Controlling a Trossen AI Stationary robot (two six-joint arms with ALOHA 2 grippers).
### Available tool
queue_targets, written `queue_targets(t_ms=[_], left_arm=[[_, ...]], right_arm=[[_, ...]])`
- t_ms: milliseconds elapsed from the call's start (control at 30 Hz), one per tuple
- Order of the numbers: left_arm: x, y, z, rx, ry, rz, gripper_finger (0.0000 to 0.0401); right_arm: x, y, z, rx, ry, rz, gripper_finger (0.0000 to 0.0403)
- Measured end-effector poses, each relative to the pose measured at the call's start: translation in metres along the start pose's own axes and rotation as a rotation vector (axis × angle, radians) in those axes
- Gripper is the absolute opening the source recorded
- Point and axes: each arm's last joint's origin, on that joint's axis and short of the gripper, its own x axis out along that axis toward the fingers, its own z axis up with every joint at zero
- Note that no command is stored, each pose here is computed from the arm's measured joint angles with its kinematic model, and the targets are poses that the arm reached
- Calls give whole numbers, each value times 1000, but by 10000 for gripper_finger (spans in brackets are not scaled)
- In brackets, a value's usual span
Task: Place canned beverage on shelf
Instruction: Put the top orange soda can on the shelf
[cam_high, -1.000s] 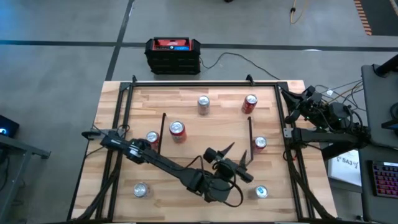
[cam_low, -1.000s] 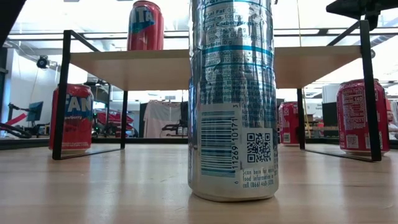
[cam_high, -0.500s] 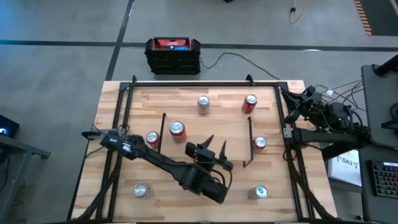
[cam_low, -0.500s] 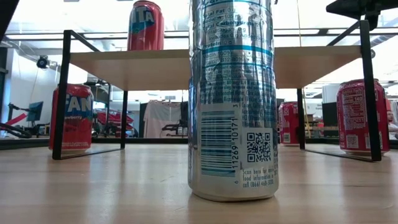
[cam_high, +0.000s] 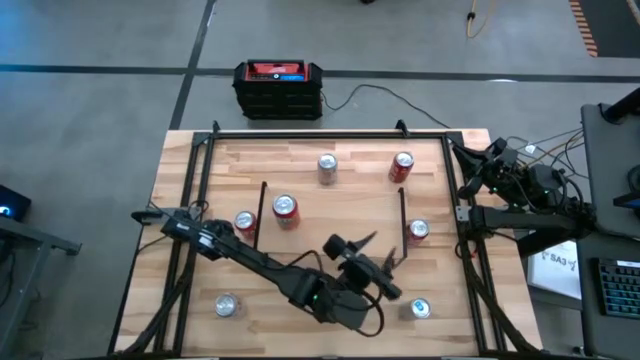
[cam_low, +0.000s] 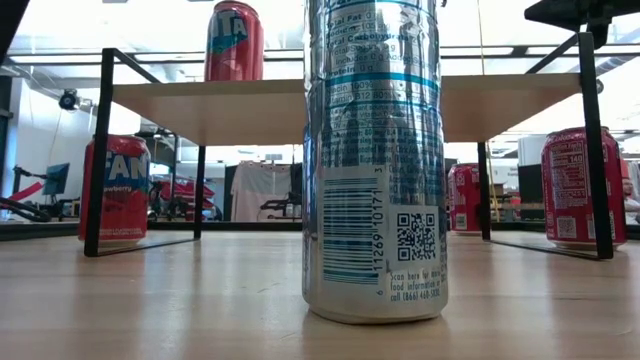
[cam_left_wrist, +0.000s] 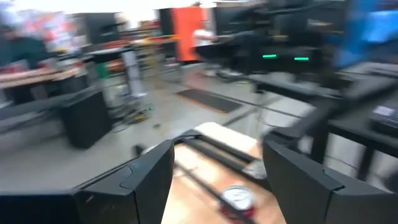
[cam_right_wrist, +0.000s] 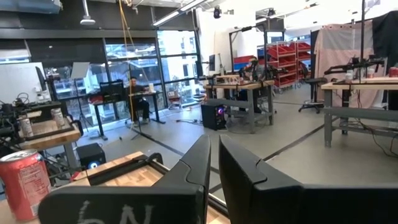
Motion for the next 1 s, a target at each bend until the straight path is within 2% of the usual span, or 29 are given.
queue_targets(t_ms=[100, 200, 233, 433, 767, 1000], left_arm=[[1, -2, 6, 5, -21, -66, 231], [-3, 0, 9, 33, -32, 46, 231], [-5, 0, 9, 52, -32, 52, 231], [-10, -5, 9, 68, -35, -74, 231], [-8, -5, 6, 144, -27, -75, 231], [-12, 7, 23, 158, -16, -76, 231]], right_arm=[[0, 0, 0, 0, 0, 1, 22], [0, 0, 0, 0, 0, 0, 22], [0, 0, 0, 0, 0, 0, 22], [0, 0, 0, 0, 0, 0, 22], [0, 0, 0, 0, 0, 0, 22], [0, 0, 0, 0, 0, 1, 22]])
